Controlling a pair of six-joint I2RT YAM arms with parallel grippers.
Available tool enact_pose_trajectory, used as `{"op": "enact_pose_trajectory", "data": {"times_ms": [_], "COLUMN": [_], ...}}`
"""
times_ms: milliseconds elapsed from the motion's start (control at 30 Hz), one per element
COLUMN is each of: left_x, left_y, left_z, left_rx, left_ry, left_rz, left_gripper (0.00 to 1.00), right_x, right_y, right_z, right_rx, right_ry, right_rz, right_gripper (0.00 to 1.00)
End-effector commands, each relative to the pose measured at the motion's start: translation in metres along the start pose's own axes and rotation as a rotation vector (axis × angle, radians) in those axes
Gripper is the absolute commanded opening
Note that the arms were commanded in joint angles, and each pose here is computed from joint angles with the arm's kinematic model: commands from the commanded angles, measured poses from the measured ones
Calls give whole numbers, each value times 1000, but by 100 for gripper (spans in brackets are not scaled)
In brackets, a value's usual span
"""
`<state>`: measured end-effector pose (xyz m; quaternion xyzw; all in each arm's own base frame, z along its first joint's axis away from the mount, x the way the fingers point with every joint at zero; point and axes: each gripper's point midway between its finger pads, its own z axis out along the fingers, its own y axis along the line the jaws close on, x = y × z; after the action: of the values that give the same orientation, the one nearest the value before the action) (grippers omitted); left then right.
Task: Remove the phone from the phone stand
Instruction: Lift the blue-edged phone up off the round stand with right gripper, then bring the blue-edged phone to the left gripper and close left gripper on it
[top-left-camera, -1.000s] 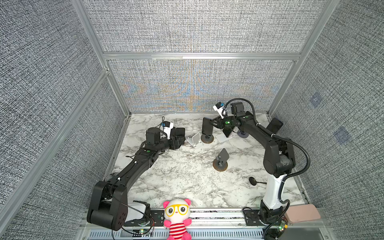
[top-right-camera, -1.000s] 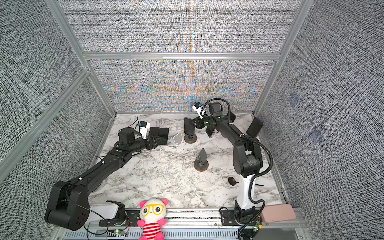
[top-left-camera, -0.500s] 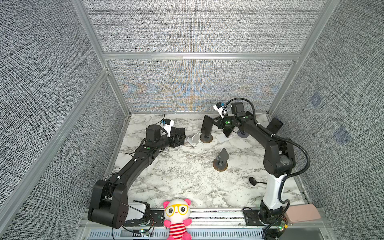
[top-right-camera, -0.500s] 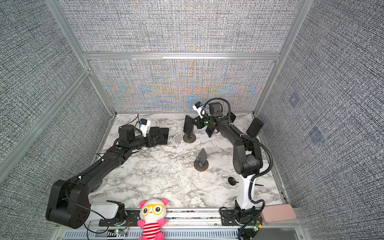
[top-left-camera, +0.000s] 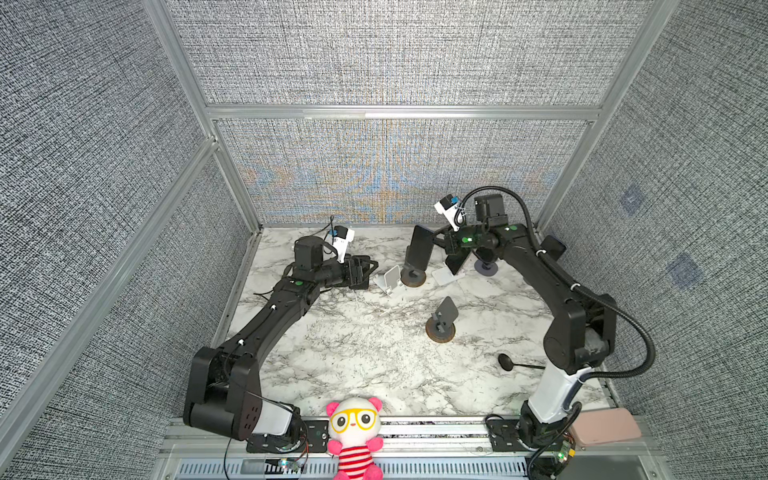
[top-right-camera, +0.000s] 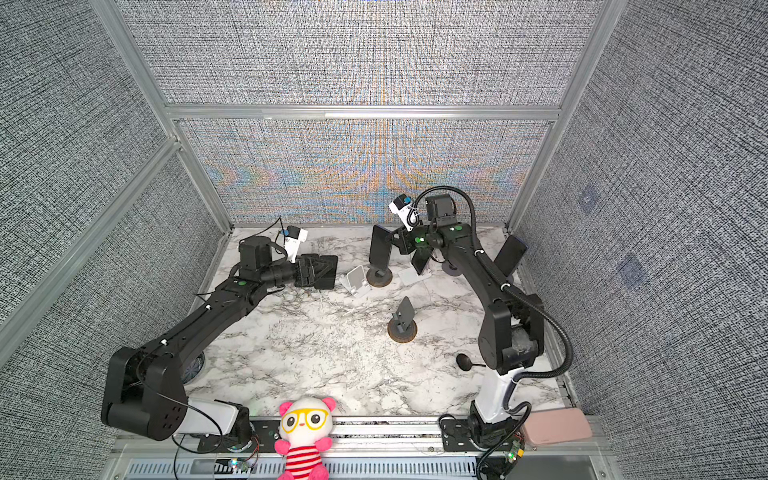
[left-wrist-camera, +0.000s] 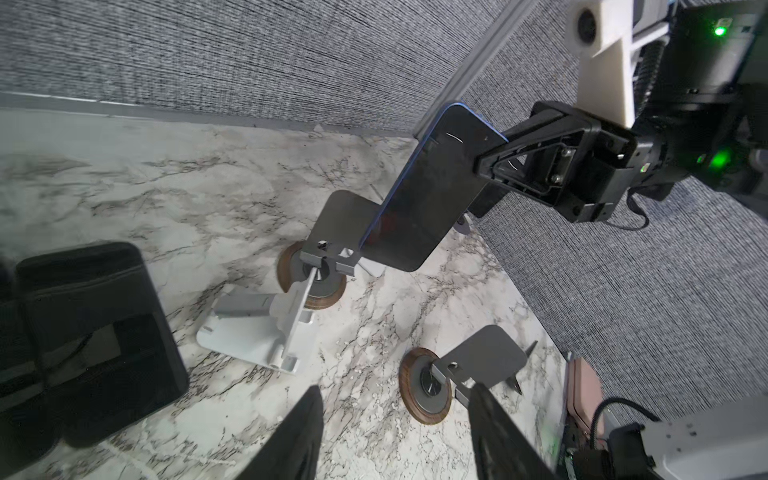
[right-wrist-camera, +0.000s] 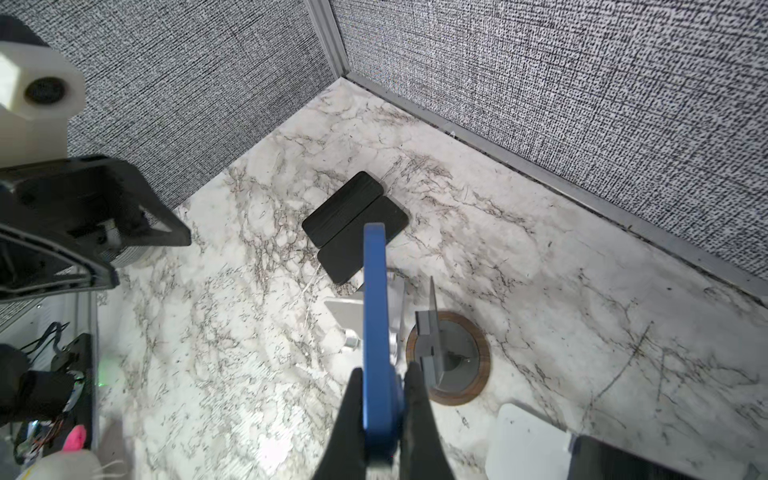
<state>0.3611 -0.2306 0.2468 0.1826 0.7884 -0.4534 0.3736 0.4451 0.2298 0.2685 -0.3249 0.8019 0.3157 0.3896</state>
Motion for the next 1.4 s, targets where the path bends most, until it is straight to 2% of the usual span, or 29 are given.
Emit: {"op": "enact_pose_trajectory", "data": {"times_ms": [0,200,500,833,1100,1233,1367], "left_x": [3,4,25,34,37,37,39], "left_y": [-27,-52,-80,-96,-100,-101,-100], "left_z": [2,4,19,31,34,34,36], "left_rx": [172,361,461,501,525,530,532], "left_ry": [69,142,231,249,257,251,256], "left_rz": [87,168,242,265,261,262,255], "left_gripper": [59,59,53,37,24,21,5], "right_x": [16,18,11,14,12,12,13], "right_y": [26,78,114,130,131,129,130], "right_z": [-17,-49,-64,-61,-56,-53,-50], "right_rx": [-90,-271,-452,-570,-605,-613,-616], "right_ry": [60,35,2,13,3,3,6], "right_rz": [13,-13,-14,-6,-6,-3,-6], "right_gripper": [0,0,0,0,0,0,0]}}
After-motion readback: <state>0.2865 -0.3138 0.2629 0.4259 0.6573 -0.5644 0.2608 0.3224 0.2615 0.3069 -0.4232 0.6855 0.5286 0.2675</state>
